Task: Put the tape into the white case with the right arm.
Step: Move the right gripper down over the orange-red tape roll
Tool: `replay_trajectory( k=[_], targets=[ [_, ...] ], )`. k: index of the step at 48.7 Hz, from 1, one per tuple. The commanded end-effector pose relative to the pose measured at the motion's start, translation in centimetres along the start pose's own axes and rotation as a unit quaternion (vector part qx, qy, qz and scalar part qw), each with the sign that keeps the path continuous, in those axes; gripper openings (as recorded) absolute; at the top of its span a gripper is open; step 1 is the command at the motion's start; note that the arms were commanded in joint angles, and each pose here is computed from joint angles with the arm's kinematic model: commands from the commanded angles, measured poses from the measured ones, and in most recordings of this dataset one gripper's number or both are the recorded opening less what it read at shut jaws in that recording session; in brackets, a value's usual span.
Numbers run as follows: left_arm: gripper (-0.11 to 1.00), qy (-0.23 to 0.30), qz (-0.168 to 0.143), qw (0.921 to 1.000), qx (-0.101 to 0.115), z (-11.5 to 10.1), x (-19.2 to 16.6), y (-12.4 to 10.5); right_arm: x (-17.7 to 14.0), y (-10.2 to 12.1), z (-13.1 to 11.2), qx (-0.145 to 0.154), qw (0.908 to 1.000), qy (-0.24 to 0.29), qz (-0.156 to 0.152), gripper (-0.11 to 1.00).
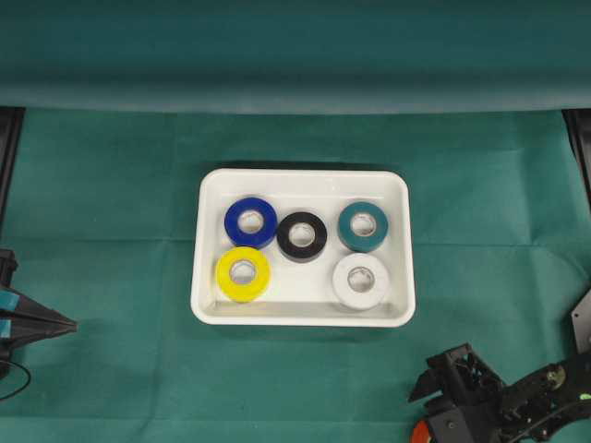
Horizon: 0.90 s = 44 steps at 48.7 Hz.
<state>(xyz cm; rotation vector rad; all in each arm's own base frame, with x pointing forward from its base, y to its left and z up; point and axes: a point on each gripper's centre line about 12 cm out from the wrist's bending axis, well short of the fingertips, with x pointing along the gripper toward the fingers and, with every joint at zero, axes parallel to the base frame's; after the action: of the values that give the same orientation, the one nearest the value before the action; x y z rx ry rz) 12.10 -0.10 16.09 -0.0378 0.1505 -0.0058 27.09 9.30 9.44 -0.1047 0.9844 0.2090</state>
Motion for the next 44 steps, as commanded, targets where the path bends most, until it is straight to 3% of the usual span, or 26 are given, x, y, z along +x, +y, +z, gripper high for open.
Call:
replay_trajectory(
  k=[1,5,13,18,30,44],
  targets=[
    [0.00,-0.002,0.001,1.0000,0.000,0.5,0.1,0.0,-0.3,0.3,1.1,0.001,0.9998,-0.018,0.006,0.74],
    [0.00,-0.002,0.001,1.0000,0.000,0.5,0.1,0.0,-0.4,0.2,1.3,0.002,0.9998,-0.020,0.004,0.65],
    [0.00,-0.002,0.001,1.0000,0.000,0.5,0.1,0.0,-0.5,0.3,1.4,0.002,0.9997,-0.024,0.006,0.19],
    [0.00,-0.002,0.001,1.0000,0.000,0.5,0.1,0.0,-0.5,0.2,1.3,0.003,0.9997,-0.022,0.006,0.02],
    [0.00,-0.002,0.001,1.0000,-0.001,0.5,0.1,0.0,-0.5,0.3,1.6,0.004,0.9996,-0.026,0.007,0.01],
    [0.00,-0.002,0.001,1.0000,-0.001,0.5,0.1,0.0,-1.4,0.7,4.6,0.014,0.9979,-0.063,0.009,0.01]
  ],
)
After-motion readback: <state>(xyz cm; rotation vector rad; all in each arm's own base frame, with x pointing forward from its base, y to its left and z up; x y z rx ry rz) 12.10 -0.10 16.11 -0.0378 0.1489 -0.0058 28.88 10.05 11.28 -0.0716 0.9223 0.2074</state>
